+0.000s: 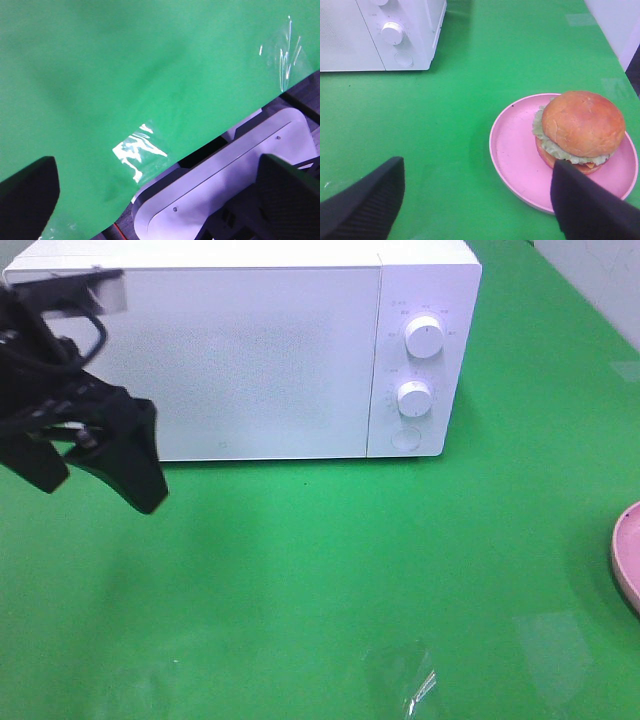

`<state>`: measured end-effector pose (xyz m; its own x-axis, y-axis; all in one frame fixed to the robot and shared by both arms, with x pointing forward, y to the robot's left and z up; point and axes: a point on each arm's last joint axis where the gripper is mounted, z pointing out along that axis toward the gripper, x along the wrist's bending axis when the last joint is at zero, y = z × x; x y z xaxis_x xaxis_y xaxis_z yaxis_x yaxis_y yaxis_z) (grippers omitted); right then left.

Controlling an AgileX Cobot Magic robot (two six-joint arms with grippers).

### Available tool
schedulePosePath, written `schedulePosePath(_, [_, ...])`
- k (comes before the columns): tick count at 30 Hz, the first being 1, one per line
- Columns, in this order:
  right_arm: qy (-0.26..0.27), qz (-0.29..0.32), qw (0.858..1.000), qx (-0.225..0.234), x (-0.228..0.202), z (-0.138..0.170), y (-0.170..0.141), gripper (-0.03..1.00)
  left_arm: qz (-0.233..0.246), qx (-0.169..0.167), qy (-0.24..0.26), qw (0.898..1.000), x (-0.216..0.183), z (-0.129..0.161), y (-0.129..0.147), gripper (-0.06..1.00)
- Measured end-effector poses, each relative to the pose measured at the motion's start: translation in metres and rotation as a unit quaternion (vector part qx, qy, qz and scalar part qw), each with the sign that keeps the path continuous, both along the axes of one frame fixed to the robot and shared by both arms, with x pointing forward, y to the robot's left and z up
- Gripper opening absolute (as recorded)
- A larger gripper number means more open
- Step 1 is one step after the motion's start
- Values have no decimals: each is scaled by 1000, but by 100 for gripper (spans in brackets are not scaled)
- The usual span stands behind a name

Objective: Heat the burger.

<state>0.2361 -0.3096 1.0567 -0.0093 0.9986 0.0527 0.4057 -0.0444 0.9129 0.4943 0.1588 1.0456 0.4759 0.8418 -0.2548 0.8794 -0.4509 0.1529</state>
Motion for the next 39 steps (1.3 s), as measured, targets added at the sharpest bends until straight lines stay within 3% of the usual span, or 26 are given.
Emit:
schedulePosePath(7, [0, 0, 1000, 0, 0, 0, 0, 76, 86, -11, -31, 996, 0, 30, 54, 99])
schedulePosePath(9, [0, 0, 1000, 0, 0, 0, 0, 76, 148, -7, -69, 987, -4, 49, 92, 99])
schedulePosePath(10, [0, 0, 1000, 0, 0, 0, 0, 76, 148, -7, -69, 987, -4, 49, 92, 99])
schedulePosePath(11, [0, 0, 1000, 0, 0, 0, 0, 76, 179, -7, -88, 980, -9, 57, 111, 99])
schedulePosePath(17, [0, 0, 1000, 0, 0, 0, 0, 76, 243, 11, -109, 964, -43, 60, 146, 99])
schedulePosePath(23, [0, 0, 1000, 0, 0, 0, 0, 76, 251, 24, -119, 961, -81, 47, 146, 99])
schedulePosePath(29, [0, 0, 1000, 0, 0, 0, 0, 76, 264, 46, -160, 950, -120, 24, 147, 99])
schedulePosePath(33, [0, 0, 1000, 0, 0, 0, 0, 76, 286, 49, -233, 928, -158, 10, 146, 99])
schedulePosePath(38, [0, 0, 1000, 0, 0, 0, 0, 76, 289, 43, -271, 917, -172, 6, 145, 99])
schedulePosePath(39, [0, 0, 1000, 0, 0, 0, 0, 76, 290, 38, -298, 909, -181, 7, 144, 99])
